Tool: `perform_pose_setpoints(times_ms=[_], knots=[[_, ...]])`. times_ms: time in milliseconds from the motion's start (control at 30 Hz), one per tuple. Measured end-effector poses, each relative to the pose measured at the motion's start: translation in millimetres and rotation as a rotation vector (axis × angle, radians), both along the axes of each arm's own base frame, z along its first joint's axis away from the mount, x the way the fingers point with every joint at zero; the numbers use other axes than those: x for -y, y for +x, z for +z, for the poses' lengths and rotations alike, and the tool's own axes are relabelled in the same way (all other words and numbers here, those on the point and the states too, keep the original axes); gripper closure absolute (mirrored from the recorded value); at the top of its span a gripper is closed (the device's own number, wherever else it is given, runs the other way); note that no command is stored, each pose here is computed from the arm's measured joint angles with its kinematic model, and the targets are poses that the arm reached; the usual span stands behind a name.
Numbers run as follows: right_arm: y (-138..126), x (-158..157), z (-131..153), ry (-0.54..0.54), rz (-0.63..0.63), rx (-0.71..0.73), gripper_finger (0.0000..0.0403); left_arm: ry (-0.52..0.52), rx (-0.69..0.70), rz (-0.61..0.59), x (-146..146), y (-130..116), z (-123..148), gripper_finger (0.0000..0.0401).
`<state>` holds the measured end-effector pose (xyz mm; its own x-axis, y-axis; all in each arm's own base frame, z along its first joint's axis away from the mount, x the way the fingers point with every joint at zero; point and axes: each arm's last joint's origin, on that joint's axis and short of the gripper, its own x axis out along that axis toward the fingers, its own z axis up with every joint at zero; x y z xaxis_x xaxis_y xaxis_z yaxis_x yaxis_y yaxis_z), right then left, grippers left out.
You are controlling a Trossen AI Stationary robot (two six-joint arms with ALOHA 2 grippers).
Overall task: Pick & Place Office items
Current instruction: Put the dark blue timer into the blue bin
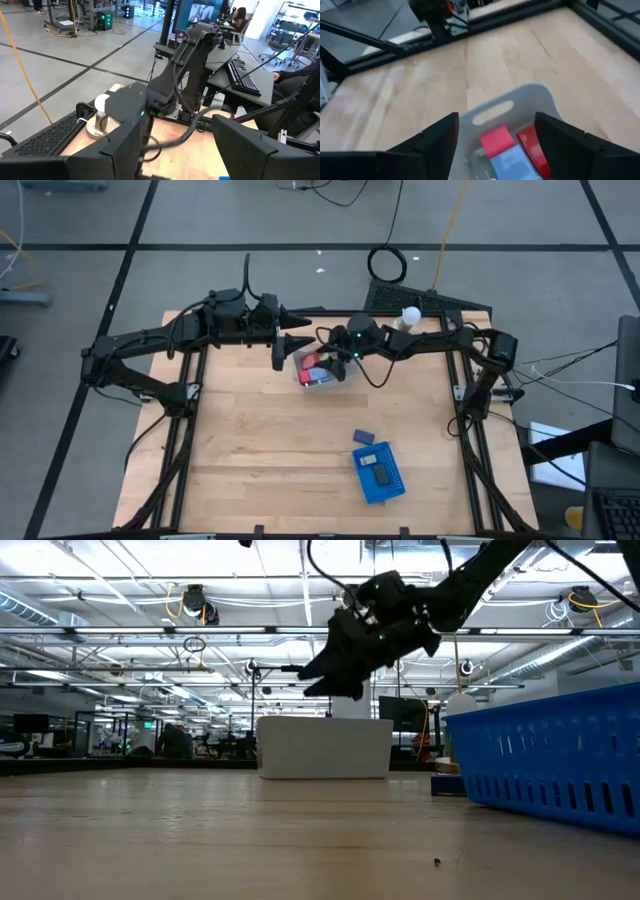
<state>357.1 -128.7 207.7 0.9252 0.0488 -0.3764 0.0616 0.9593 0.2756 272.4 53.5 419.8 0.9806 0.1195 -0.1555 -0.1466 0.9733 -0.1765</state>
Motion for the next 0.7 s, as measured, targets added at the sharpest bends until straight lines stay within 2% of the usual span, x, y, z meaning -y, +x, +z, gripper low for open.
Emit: perform_pose_setpoints(times_ms=[500,700], knots=[[-30,-13,61,-0.027,-0.004,0.082,0.0156,-0.003,0.0,-0.001,0,0,0,0.0157],[-42,-18,80,0.014,-0.021,0.105,0.0156,-0.017,0.001,0.003,0,0,0,0.0158]])
